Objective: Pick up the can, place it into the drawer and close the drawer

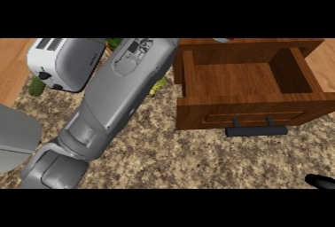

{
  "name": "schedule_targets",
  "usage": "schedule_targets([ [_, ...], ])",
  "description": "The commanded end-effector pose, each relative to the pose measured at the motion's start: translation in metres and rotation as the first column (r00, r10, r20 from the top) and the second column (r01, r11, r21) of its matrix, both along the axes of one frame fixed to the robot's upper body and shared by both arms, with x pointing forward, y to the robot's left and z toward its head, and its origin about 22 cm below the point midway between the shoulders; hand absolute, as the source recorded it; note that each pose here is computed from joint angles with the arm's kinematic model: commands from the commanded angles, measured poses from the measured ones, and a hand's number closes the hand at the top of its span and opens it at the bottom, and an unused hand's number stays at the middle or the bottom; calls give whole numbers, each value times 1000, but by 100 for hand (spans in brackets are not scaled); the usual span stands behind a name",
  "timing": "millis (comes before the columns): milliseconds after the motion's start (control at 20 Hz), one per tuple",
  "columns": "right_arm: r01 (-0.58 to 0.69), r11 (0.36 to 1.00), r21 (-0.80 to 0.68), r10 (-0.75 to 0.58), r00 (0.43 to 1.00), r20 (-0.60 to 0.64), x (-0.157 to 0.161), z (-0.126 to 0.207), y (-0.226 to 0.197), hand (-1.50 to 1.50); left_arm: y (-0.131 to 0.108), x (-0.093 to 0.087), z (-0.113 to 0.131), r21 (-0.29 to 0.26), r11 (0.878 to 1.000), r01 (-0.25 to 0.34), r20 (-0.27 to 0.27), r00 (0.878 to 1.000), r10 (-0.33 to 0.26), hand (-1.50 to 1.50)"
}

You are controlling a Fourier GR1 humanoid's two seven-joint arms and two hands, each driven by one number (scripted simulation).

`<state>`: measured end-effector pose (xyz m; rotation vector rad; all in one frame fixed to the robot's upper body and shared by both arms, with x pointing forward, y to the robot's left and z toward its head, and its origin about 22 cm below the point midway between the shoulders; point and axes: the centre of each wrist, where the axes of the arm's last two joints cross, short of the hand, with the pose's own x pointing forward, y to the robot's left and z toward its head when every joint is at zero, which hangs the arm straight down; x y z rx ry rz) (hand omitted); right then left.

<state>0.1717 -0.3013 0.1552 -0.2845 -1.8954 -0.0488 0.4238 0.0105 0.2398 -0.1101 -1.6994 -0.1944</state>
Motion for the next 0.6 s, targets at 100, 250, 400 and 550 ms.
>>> schedule_targets([
  [100,-12,1000,23,12,1000,9,10,4,11,-150,-20,2,7,41,999,-17,-17,1000,18,150],
  [250,-28,1000,3,28,1000,1,8,21,11,-150,-32,1,35,55,998,-35,-3,999,35,150],
  [400,-20,1000,0,20,1000,12,13,10,-1,-150,-18,13,2,80,996,-38,-18,999,40,150],
  [550,-40,999,2,40,999,-1,22,6,3,-150,-28,9,10,95,992,-81,24,997,79,150],
])
